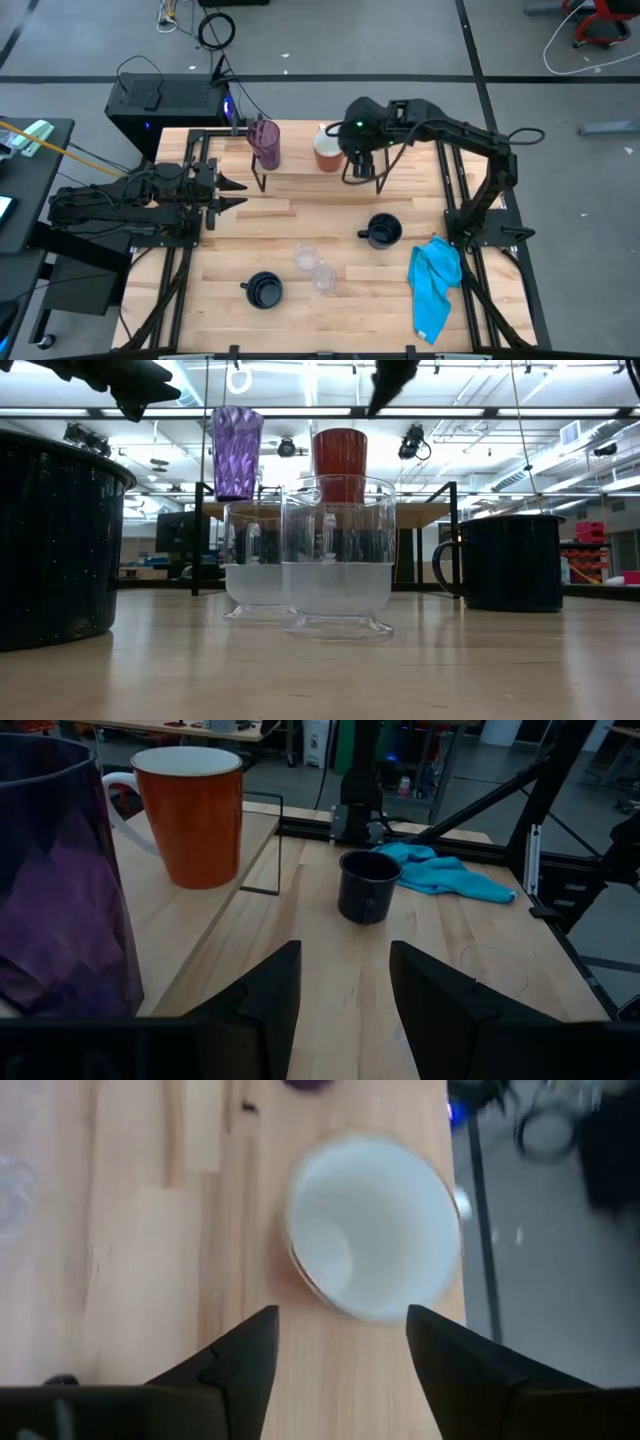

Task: Stack small to large cups/mugs on shelf
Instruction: Put the orange mug on the shelf

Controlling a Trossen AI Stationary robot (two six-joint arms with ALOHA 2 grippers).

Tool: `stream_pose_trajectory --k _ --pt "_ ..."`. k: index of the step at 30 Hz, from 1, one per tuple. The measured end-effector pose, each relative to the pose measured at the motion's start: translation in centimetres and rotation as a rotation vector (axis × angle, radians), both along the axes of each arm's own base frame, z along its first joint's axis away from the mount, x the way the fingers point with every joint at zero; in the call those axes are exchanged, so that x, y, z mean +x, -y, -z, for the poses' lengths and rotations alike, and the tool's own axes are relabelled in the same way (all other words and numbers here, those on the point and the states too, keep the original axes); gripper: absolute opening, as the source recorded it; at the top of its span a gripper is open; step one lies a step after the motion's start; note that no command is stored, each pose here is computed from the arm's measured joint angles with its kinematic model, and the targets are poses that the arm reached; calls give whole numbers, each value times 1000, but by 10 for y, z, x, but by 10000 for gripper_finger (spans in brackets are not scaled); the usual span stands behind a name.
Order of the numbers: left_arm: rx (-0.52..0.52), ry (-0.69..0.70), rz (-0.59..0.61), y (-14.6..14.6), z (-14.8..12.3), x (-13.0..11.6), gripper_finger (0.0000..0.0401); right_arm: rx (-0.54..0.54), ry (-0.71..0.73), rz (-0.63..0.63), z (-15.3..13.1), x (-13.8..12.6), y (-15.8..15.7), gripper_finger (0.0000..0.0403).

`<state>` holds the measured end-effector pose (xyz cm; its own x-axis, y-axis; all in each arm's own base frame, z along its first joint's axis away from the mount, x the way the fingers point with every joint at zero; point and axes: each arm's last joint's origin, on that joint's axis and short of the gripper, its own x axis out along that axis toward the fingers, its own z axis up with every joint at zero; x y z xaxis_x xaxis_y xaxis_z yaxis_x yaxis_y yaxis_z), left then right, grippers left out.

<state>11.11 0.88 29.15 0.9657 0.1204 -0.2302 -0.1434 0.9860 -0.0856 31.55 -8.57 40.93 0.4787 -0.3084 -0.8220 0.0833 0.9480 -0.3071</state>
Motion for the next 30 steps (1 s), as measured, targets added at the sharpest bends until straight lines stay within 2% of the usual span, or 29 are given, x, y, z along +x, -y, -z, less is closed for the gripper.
stream_pose_trajectory --k 4,8,13,19,23,30 --pt "0 0 0 0 0 0 162 49 -53 117 8 -10 18 234" --pt "-10 2 -2 0 0 0 162 63 -102 156 26 -11 33 228" --pt "-19 3 -4 0 0 0 162 123 -107 128 54 -6 44 218" --pt "-19 0 -4 0 0 0 162 114 -116 100 82 -1 50 209" --pt "-18 -3 -4 0 0 0 162 120 -70 82 91 5 52 205" --pt "-18 -3 -4 0 1 0 162 117 -4 74 90 10 53 205"
